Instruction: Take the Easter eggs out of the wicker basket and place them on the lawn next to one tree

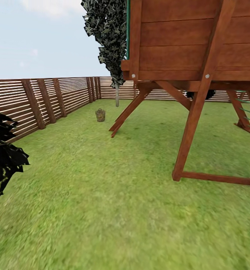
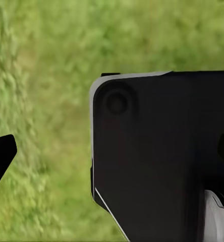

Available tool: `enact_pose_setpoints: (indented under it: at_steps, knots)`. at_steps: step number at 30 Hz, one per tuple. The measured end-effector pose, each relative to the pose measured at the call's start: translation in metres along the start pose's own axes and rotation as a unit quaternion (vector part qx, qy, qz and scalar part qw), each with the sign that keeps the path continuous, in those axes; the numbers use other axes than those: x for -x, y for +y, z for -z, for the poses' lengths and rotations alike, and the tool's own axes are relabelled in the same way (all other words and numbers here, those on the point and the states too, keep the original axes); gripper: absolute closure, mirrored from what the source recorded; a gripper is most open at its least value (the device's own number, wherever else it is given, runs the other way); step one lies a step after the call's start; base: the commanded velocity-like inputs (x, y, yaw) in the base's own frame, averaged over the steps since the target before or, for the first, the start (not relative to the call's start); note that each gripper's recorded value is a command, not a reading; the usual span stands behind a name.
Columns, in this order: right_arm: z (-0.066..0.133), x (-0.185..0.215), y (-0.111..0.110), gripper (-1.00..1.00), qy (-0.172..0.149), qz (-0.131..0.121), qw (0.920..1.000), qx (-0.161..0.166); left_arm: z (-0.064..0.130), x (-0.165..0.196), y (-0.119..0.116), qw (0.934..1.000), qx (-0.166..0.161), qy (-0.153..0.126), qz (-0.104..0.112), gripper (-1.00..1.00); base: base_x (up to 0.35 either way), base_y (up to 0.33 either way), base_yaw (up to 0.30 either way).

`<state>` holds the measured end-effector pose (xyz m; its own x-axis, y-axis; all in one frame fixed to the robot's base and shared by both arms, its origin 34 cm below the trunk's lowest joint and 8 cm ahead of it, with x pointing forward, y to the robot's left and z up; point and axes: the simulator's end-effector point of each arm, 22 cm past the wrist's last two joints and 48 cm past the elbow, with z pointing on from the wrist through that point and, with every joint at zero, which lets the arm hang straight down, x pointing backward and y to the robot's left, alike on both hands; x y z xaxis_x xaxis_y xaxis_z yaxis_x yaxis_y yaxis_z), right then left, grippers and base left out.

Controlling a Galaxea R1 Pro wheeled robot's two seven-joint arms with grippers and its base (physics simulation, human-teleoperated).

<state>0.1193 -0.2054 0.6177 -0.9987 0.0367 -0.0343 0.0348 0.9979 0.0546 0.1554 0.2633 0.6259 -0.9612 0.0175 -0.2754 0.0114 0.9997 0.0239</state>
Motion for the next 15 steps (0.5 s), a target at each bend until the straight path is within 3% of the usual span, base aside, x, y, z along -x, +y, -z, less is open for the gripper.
enact_pose_setpoints:
  at_steps: [15]
  knots:
    - [0.0000, 0.0003, 0.0007, -1.00, 0.000, 0.000, 1.0000, 0.000, 0.0000, -0.0001, 0.0000, 1.0000, 0.000, 0.000, 0.000, -1.00, 0.305, -0.169, 0.257]
